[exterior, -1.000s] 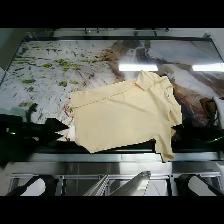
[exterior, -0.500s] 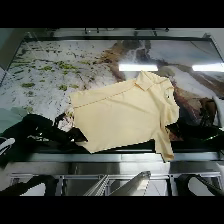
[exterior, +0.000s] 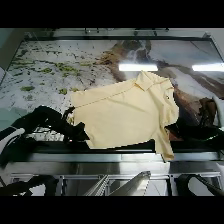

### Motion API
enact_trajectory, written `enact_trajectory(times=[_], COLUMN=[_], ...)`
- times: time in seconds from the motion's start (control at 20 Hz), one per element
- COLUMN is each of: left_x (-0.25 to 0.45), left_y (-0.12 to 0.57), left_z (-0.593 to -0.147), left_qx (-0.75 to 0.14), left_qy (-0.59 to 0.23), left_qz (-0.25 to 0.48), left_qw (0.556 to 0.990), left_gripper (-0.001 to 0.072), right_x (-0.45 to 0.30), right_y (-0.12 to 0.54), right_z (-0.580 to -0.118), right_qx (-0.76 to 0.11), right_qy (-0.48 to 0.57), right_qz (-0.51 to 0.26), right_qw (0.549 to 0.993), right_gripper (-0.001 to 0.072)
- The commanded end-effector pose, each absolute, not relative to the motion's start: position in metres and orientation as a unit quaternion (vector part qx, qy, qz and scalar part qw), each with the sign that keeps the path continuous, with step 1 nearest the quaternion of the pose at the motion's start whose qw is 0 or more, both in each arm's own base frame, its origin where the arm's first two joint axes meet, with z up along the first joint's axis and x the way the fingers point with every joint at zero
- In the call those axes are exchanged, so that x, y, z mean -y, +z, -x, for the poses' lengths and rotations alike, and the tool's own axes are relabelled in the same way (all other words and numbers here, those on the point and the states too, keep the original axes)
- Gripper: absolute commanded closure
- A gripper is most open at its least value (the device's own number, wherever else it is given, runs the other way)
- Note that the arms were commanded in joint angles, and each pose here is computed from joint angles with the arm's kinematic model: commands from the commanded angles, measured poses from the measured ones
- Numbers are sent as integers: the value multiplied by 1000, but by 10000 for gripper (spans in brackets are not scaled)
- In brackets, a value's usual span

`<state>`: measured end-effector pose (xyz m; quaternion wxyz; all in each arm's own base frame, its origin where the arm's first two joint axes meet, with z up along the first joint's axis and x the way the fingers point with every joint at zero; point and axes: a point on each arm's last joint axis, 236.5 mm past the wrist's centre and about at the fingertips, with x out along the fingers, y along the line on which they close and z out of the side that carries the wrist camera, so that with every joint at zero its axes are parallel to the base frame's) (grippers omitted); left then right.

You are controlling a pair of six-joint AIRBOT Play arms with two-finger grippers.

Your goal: Fold the shirts.

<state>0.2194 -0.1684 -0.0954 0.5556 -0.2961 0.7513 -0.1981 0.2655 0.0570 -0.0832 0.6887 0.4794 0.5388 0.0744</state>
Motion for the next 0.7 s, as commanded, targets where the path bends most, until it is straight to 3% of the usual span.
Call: enact_trajectory(times=[0.0, 0.2, 0.35, 0.5, 0.65], left_x=[128, 39, 23, 39, 46], left_y=[-60, 12, 104, 232, 336], left_z=[-244, -274, -294, -297, -278], left_qx=[-703, -585, -466, -333, -239], left_qy=[-183, -121, -159, -235, -231], left_qz=[335, 399, 411, 344, 216], left_qw=[600, 696, 767, 846, 918], left_gripper=[684, 684, 684, 683, 683], right_x=[-52, -21, -16, -28, -40], right_y=[-80, -28, 71, 223, 378], right_z=[-264, -280, -303, -307, -275], right_qx=[-536, -478, -378, -205, -30], right_qy=[73, 87, 164, 265, 346], right_qz=[-480, -493, -476, -439, -333], right_qw=[690, 722, 777, 834, 877], right_gripper=[691, 692, 692, 692, 693])
